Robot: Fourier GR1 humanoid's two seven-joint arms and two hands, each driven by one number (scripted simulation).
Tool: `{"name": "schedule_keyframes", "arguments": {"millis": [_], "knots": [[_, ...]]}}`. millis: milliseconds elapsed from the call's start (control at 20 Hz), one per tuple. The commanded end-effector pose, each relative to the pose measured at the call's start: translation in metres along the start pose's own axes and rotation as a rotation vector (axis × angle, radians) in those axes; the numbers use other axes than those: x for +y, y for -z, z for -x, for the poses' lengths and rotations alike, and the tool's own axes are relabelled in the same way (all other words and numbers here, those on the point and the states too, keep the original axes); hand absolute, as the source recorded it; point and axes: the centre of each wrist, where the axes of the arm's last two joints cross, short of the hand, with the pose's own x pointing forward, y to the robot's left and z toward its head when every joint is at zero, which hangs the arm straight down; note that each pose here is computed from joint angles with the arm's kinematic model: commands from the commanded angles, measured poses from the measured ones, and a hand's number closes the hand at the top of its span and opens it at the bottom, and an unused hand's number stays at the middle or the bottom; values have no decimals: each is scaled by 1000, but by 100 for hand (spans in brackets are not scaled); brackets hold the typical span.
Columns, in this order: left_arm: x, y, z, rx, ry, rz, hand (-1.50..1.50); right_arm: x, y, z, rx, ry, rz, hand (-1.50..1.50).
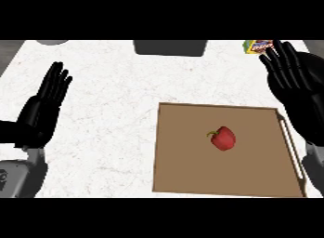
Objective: Pick the bell pepper from the tray and place it in the pot
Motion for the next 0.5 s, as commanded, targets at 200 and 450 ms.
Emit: {"name": "schedule_keyframes", "arguments": {"millis": [200, 450], "knots": [[-17, 18, -23, -95, -21, 29, 0, 50, 51, -40, -138, 99, -796, 150], [-26, 21, -18, -63, -73, 8, 0, 3, 84, -61, -244, -230, -950, -150]]}}
